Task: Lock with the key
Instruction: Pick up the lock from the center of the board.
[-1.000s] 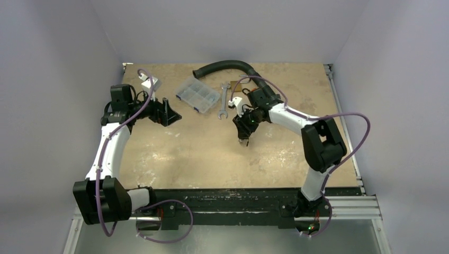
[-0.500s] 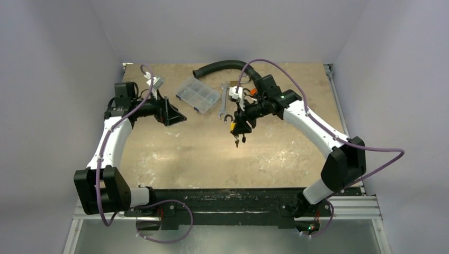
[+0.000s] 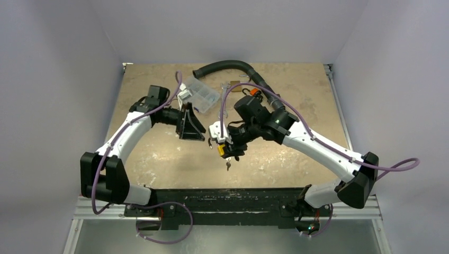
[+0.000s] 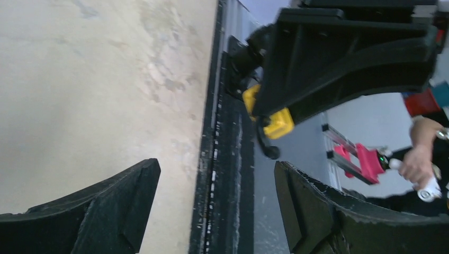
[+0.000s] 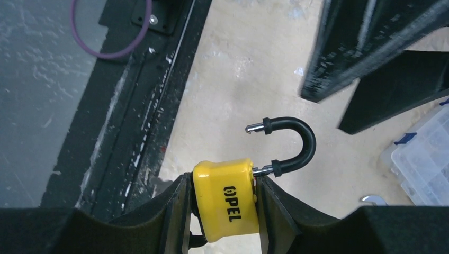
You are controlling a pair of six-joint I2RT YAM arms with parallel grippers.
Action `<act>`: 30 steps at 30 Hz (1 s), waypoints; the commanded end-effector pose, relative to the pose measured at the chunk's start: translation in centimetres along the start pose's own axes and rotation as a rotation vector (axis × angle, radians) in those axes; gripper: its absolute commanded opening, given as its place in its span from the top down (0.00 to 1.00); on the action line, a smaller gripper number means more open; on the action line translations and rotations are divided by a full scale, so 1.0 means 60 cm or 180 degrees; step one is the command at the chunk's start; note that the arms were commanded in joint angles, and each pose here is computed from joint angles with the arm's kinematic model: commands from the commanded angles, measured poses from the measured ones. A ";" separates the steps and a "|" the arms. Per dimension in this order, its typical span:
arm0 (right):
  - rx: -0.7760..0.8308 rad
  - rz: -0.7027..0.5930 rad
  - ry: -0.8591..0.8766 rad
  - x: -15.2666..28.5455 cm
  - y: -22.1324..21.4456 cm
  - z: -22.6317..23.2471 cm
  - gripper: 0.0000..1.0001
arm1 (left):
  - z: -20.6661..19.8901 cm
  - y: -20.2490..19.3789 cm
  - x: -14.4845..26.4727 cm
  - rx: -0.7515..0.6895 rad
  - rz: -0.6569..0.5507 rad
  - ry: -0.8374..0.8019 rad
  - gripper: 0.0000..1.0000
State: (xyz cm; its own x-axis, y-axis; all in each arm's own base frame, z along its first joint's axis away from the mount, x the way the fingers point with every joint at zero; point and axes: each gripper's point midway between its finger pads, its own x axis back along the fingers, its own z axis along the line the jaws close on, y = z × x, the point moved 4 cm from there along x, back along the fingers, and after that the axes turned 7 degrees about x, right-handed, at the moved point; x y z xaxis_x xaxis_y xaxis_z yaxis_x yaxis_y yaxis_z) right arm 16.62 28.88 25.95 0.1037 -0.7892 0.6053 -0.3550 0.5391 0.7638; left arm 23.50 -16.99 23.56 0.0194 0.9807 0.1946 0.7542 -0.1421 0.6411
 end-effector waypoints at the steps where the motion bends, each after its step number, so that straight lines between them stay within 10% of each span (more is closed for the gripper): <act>1: 0.0344 0.0222 -0.0118 -0.004 -0.002 -0.009 0.92 | -0.057 -0.030 -0.012 -0.0100 0.0183 -0.0601 0.16; 30: 0.0594 0.0293 0.0105 -0.045 0.024 0.017 0.93 | -0.063 -0.061 -0.038 0.0028 0.0423 -0.0804 0.45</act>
State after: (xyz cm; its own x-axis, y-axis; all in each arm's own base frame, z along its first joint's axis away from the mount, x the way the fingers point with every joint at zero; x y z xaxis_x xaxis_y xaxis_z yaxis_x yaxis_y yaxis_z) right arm 14.54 30.51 22.95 0.1243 -0.6811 0.7216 -0.4792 0.5956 0.6447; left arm 18.08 -18.60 22.28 0.2714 0.9522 0.1403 0.7745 -0.3026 0.5556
